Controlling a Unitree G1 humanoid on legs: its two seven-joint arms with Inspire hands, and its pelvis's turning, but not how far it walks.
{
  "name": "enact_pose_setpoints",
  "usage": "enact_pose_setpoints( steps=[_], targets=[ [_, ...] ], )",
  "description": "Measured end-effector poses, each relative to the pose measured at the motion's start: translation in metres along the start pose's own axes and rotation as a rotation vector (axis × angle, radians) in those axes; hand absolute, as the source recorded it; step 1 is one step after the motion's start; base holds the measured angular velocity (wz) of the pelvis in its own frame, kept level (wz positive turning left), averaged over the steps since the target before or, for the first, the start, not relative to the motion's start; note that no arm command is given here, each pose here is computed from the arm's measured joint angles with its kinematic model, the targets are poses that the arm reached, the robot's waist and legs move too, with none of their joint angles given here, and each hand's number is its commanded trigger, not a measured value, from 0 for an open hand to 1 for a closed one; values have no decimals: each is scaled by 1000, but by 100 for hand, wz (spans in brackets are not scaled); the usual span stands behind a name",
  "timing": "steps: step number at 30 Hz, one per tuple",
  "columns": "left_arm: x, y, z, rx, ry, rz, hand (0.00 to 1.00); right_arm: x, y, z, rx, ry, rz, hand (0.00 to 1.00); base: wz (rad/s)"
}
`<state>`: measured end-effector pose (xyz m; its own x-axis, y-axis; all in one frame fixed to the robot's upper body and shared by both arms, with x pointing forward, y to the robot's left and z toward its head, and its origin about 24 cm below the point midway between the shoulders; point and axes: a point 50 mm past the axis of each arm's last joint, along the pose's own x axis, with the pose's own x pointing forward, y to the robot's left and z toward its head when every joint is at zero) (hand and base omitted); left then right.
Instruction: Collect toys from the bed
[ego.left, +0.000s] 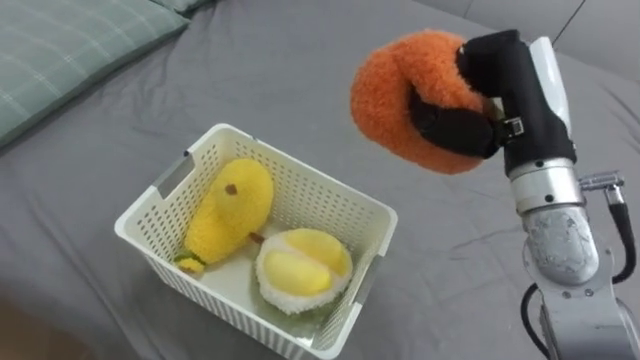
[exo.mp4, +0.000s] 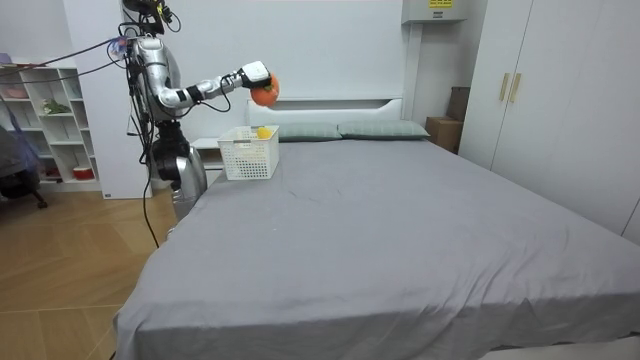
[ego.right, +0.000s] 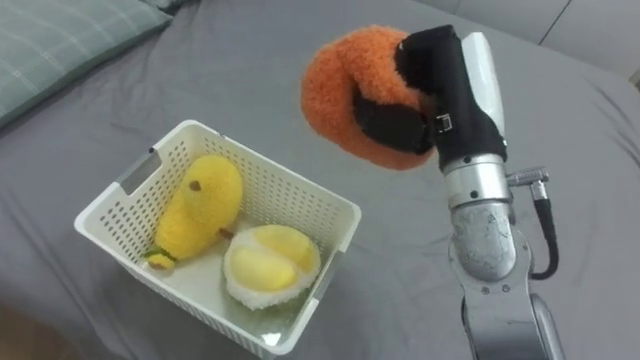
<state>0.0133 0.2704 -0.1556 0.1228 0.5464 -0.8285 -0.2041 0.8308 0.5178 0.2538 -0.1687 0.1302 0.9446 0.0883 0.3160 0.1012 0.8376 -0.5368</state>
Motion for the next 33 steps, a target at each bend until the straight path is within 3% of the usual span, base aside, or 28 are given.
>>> enact_pose_setpoints(
  steps=[10,21,22,24,25,26,28,33],
  targets=[
    [0,-1,-2,30,6,-7,0,-3,26,13,33,-53,142,100,5],
    [1,-7,18,97,-47,-35,0,-9,62,2,57,18,320,100,6],
    [1,-8,19,99,-49,-38,0,-9,63,0,57,25,324,95,10],
    [1,-9,20,109,-51,-50,0,-10,66,-3,56,39,336,76,2],
    [1,-10,20,112,-48,-60,0,-11,67,-4,55,47,342,60,0],
    [1,-10,20,114,-47,-64,0,-11,68,-7,54,57,347,25,0],
    [0,-11,21,120,-48,-67,0,-12,69,-10,51,76,351,3,0],
    [0,-12,22,124,-51,-87,0,-15,75,-25,35,141,375,0,0]
  ],
)
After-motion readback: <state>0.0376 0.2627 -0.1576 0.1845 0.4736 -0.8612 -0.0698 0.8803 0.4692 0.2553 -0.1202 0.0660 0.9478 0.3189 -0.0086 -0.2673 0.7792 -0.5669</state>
